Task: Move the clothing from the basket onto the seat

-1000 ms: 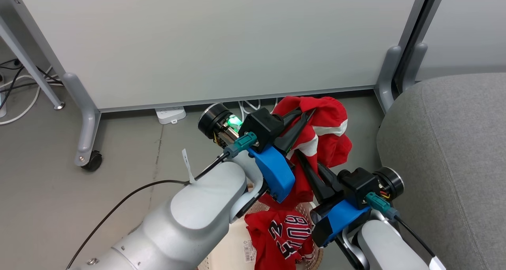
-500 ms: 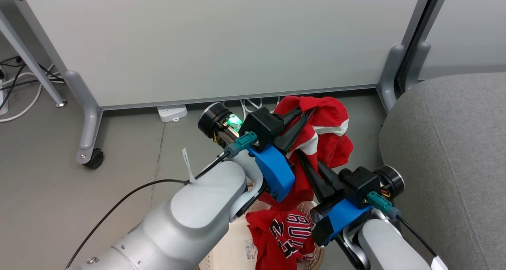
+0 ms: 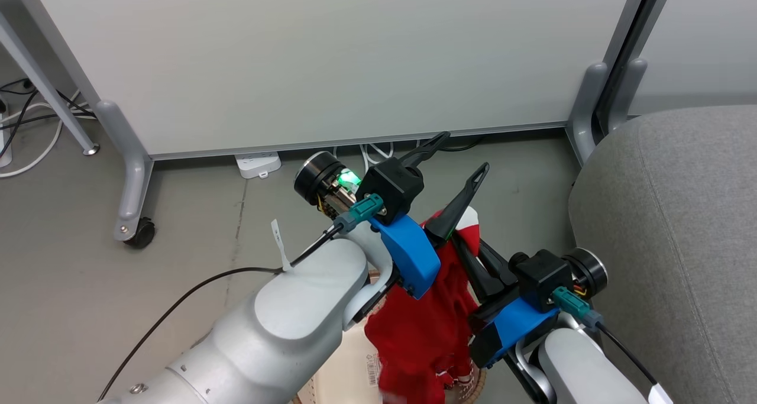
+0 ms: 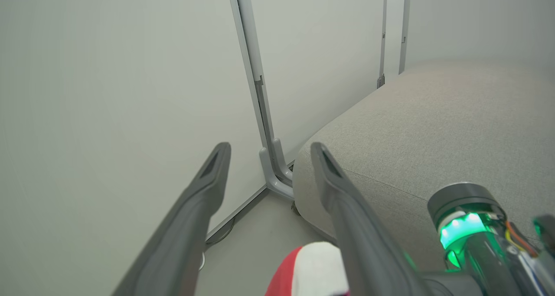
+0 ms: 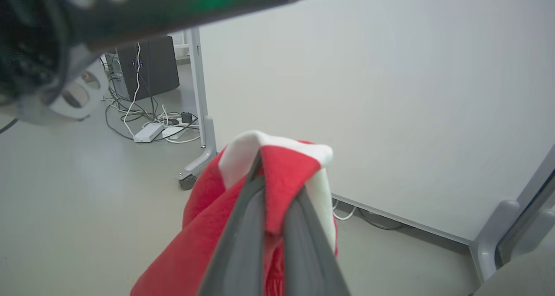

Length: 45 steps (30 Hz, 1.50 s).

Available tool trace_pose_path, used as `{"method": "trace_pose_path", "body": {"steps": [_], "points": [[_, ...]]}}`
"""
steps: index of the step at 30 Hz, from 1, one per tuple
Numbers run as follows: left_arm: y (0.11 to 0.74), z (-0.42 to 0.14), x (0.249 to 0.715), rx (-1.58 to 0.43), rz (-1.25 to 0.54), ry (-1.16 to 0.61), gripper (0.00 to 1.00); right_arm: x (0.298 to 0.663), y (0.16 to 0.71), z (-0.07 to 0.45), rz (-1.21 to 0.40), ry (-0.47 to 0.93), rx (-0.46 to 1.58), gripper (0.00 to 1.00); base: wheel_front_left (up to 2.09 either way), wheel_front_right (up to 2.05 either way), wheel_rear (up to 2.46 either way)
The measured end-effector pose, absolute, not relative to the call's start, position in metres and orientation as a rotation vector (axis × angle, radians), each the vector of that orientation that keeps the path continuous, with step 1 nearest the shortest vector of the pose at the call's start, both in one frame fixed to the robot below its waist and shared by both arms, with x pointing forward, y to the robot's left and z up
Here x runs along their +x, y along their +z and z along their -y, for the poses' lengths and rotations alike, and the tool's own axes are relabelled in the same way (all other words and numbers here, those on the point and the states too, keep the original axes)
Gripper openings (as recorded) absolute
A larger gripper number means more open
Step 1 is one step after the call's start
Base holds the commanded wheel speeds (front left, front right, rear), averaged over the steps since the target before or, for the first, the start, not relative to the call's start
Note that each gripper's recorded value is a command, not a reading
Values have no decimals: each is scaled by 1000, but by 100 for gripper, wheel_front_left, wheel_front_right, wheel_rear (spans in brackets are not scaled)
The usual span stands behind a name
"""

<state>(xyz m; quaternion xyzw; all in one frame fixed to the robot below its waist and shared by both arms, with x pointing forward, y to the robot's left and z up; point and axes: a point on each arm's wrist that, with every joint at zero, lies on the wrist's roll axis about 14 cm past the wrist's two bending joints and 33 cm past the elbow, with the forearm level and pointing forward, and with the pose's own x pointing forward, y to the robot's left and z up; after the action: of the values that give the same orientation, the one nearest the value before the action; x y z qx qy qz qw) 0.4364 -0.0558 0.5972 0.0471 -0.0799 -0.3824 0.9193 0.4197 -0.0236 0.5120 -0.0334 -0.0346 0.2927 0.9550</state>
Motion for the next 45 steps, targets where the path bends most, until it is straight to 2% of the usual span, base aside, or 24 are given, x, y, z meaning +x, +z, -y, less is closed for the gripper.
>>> {"method": "trace_pose_path", "body": {"steps": [13,28,35,45], "points": [[584,67,442,79,141,-813,100,433,504,55,49,497,-37,0,0,0,0],[548,108,453,42,86,-932,100,469,507,154,70,215,-18,0,0,0,0],[530,138,447,16,58,-1024,100,466,509,210,78,61,-26,0,0,0,0],[513,182,425,-7,37,-1177,100,441,520,285,97,-155,-50,0,0,0,0]]}}
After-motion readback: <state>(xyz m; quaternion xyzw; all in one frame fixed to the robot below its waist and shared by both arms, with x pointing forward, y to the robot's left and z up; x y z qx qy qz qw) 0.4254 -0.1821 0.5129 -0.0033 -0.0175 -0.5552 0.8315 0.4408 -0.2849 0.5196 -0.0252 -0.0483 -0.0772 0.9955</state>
